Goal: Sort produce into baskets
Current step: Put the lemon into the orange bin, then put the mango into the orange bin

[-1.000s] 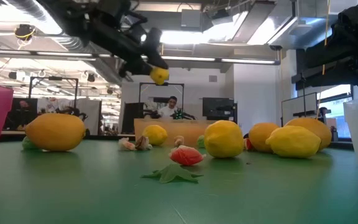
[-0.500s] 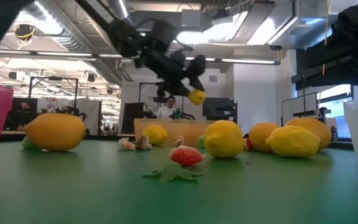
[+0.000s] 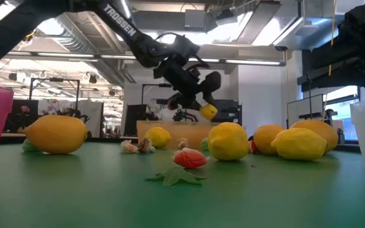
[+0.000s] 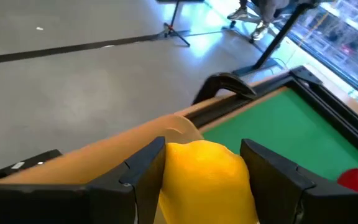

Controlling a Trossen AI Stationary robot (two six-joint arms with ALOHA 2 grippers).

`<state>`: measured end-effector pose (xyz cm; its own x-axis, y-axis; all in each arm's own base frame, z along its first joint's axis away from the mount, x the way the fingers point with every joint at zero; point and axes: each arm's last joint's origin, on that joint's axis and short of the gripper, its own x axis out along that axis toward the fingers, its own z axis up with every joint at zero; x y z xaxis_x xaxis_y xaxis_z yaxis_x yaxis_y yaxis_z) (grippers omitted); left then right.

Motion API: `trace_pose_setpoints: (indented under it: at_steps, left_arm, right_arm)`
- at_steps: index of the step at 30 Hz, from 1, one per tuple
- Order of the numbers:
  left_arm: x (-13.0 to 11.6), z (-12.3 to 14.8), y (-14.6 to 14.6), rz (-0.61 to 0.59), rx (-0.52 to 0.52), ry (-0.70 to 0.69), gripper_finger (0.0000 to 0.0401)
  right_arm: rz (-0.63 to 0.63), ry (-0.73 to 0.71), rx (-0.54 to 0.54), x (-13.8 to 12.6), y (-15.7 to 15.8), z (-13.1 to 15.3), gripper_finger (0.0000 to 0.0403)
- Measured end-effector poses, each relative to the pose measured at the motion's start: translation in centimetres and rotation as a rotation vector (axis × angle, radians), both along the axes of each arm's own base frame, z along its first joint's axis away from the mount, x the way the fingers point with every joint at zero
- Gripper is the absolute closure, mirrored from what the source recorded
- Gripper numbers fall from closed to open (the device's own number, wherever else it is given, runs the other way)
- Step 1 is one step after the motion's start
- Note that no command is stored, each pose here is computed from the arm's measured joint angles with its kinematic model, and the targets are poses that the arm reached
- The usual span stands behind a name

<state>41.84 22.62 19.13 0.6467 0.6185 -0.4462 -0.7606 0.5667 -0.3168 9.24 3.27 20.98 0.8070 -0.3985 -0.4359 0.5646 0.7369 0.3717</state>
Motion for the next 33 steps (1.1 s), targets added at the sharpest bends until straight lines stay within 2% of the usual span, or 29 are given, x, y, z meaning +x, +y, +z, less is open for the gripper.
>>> trace_pose_setpoints:
  at_steps: [6,8,11,14,18,20,22,26,30,33]
  left_arm:
    - [-0.3,0.0,0.5,0.010,0.000,-0.001,0.0206]
    - [-0.3,0.0,0.5,-0.021,0.003,0.007,0.0198]
    - [-0.3,0.0,0.6,-0.076,0.014,0.019,0.0171]
    - [-0.3,0.1,0.7,-0.078,0.023,0.019,0.0137]
    - [-0.5,0.1,1.0,-0.057,-0.005,-0.007,0.0100]
    - [-0.5,0.1,1.1,-0.065,-0.050,-0.044,0.0091]
    - [-0.6,0.6,1.1,-0.135,-0.093,-0.077,0.0088]
    - [-1.0,3.3,-0.1,-0.394,-0.080,-0.095,0.0086]
    - [-1.9,6.4,-2.6,-0.534,-0.031,-0.025,0.0086]
    - [-2.8,8.8,-5.5,-0.643,0.001,0.053,0.0086]
  right_arm:
    - [0.000,0.001,0.000,0.0,0.0,0.0,0.0066]
    - [0.000,0.001,0.000,0.0,0.0,0.0,0.0066]
    - [0.000,0.001,-0.001,0.0,0.0,0.0,0.0066]
    - [0.000,0.001,0.000,0.0,0.0,0.0,0.0066]
    - [0.001,0.001,0.000,0.0,0.0,0.0,0.0066]
    - [0.001,0.001,0.000,0.0,0.0,0.0,0.0066]
    - [0.001,0.001,0.000,0.0,0.0,0.0,0.0066]
    - [0.001,0.002,-0.001,0.0,0.0,0.0,0.0066]
    - [0.001,0.003,-0.001,0.0,0.0,0.0,0.0066]
    - [0.001,0.004,-0.002,0.0,0.0,0.0,0.0066]
